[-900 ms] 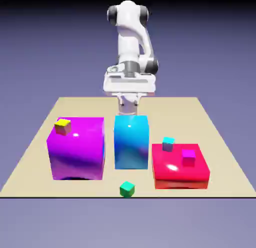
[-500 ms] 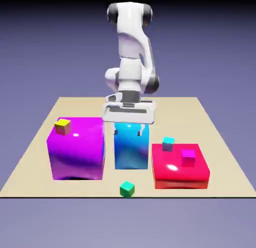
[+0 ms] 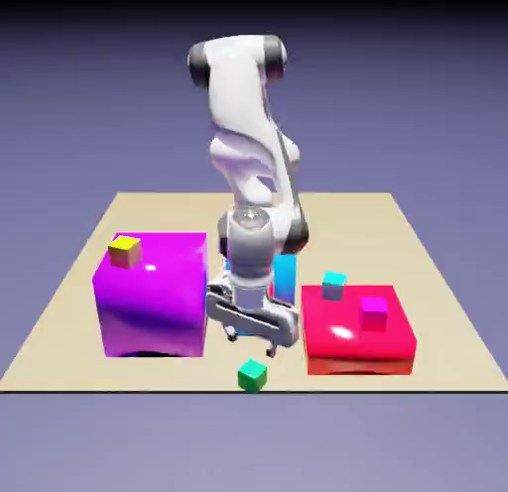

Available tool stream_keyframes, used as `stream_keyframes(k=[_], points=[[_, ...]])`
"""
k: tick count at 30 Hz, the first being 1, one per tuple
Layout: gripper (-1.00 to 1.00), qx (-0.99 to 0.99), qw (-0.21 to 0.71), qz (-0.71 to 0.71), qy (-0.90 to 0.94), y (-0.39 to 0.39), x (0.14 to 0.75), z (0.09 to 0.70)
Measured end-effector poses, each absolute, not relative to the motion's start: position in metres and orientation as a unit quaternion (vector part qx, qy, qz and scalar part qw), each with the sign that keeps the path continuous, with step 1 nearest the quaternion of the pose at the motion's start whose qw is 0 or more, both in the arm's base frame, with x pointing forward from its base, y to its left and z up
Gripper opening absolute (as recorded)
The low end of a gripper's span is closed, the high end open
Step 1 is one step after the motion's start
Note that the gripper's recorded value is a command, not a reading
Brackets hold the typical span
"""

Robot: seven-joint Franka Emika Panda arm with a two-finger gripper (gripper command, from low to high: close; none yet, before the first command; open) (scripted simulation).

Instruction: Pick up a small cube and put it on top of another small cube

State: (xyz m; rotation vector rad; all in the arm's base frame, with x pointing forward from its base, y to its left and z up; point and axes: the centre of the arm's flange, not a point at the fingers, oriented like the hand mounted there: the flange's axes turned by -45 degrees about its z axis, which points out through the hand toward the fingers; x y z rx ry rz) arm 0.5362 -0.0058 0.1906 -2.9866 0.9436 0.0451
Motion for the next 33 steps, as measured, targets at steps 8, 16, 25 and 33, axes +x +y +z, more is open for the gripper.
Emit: stream_keyframes(k=[8,16,25,33], points=[[-1.00,-0.953,0.005,0.014,0.302,-0.005,0.536,0.136],[-1.00,-0.983,0.012,0.013,0.182,0.115,0.526,0.264],[-1.00,-1.000,0.000,0.015,0.017,0.259,0.456,0.310],[1.00,-1.000,-0.001,0.015,0.016,0.259,0.456,0.323]])
